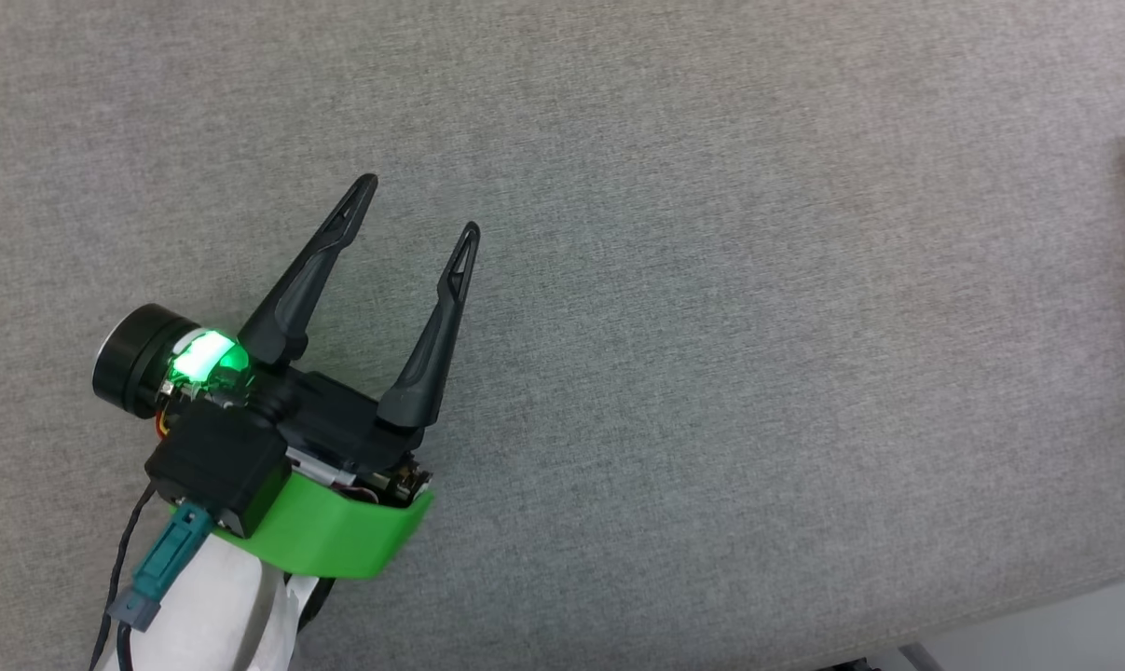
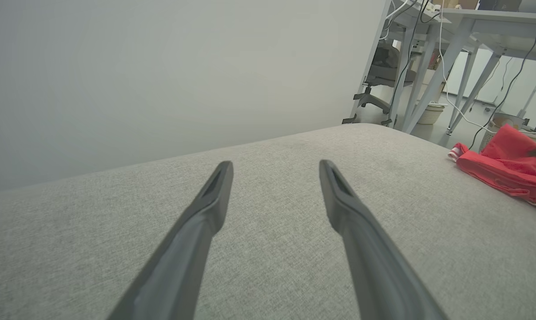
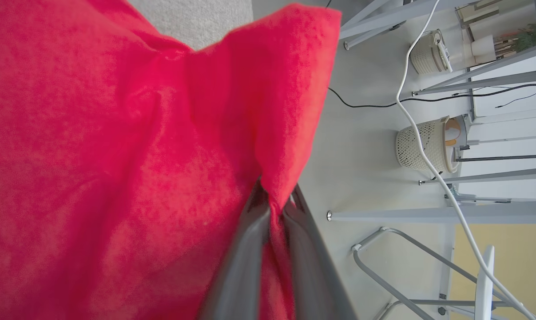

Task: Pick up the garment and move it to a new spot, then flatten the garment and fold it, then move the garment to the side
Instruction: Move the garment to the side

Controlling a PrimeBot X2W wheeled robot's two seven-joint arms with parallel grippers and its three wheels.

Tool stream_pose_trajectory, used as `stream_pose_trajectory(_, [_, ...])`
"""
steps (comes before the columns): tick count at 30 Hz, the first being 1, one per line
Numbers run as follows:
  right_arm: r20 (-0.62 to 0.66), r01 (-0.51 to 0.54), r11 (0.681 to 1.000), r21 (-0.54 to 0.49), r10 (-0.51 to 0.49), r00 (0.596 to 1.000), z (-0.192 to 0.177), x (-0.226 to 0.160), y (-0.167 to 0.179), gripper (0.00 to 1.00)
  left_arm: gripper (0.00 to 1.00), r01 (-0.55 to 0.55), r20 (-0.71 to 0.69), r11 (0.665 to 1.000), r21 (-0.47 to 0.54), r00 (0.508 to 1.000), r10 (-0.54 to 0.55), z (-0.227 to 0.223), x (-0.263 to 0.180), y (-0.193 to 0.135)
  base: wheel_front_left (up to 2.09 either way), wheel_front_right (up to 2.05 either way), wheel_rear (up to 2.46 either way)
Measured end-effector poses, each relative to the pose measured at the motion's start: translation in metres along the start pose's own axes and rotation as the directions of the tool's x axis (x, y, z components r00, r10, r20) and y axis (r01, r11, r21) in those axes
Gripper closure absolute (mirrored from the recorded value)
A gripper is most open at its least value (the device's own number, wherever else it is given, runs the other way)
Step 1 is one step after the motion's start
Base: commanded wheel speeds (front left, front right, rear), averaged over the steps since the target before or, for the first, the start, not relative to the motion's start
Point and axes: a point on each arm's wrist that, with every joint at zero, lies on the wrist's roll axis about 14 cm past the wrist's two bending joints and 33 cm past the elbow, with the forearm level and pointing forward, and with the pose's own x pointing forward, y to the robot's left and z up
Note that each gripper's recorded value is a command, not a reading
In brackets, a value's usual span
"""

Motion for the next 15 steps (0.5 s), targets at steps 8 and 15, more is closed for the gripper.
stream_pose_trajectory(8, [0.053,0.041,0.999,0.018,-0.042,0.998,0.014,0.003,-0.012,0.0,0.0,-0.012,-0.016,1.0,0.012,1.0,0.013,0.001,-0.005,0.0,0.0,0.0,0.0])
stream_pose_trajectory(15, [0.204,0.085,0.993,0.077,-0.1,0.974,0.052,-0.013,-0.038,0.0,0.0,-0.045,-0.006,0.999,0.009,0.999,0.045,0.015,-0.009,-0.005,0.0,0.0,0.0])
